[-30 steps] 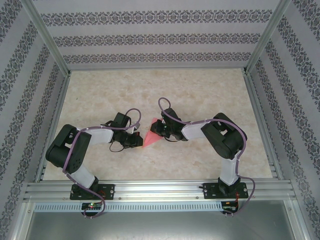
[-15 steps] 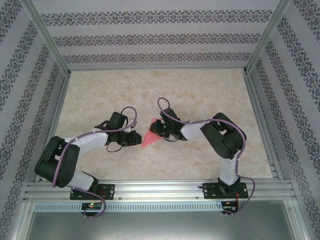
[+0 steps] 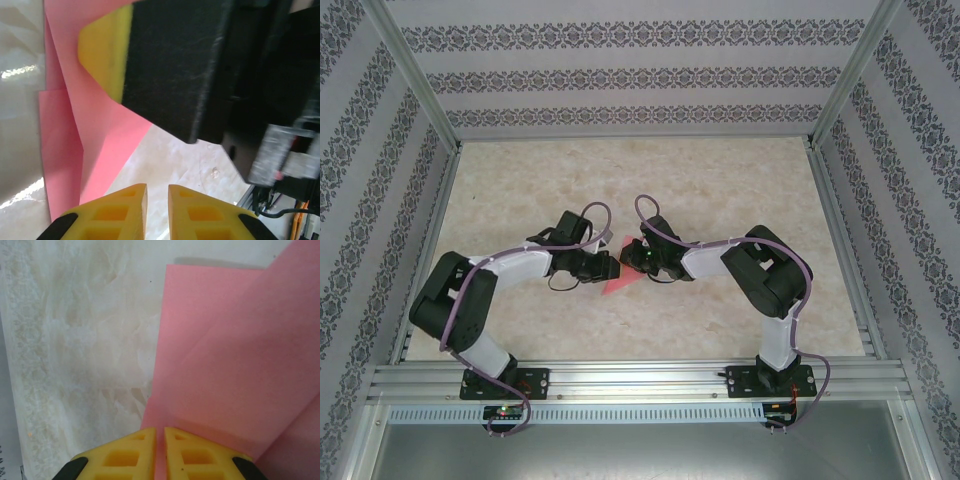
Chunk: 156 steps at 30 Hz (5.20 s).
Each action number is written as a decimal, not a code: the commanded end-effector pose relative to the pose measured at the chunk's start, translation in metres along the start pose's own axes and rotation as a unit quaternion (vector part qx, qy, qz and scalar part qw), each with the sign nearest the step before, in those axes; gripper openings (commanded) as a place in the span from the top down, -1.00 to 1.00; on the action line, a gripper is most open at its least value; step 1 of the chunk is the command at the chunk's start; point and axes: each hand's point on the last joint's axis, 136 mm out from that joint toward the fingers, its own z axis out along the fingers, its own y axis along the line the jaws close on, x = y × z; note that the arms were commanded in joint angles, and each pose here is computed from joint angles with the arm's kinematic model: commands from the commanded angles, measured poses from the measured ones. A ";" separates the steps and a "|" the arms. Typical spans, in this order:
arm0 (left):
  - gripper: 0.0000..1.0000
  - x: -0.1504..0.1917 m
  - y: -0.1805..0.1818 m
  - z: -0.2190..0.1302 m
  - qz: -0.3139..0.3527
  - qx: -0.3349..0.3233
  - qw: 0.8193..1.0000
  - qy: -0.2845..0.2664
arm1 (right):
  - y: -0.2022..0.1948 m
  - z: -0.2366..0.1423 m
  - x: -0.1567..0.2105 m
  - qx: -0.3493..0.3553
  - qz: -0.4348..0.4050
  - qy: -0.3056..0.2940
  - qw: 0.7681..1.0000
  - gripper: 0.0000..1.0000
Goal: Fold a paper plane with a square sheet of paper (pick it up from the middle)
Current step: Fourth fold the wing at the center of the table.
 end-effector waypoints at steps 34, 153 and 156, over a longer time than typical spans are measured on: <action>0.65 0.031 0.034 0.006 -0.004 -0.057 0.998 0.039 | -0.068 0.011 0.029 0.115 0.024 0.037 0.992 0.72; 1.00 0.033 0.121 0.011 -0.155 -0.166 0.973 0.044 | 0.033 -0.015 0.010 0.004 -0.053 0.019 0.998 0.79; 1.00 0.031 0.120 0.011 -0.156 -0.167 0.973 0.043 | 0.035 -0.007 0.020 -0.003 -0.050 0.030 0.998 0.84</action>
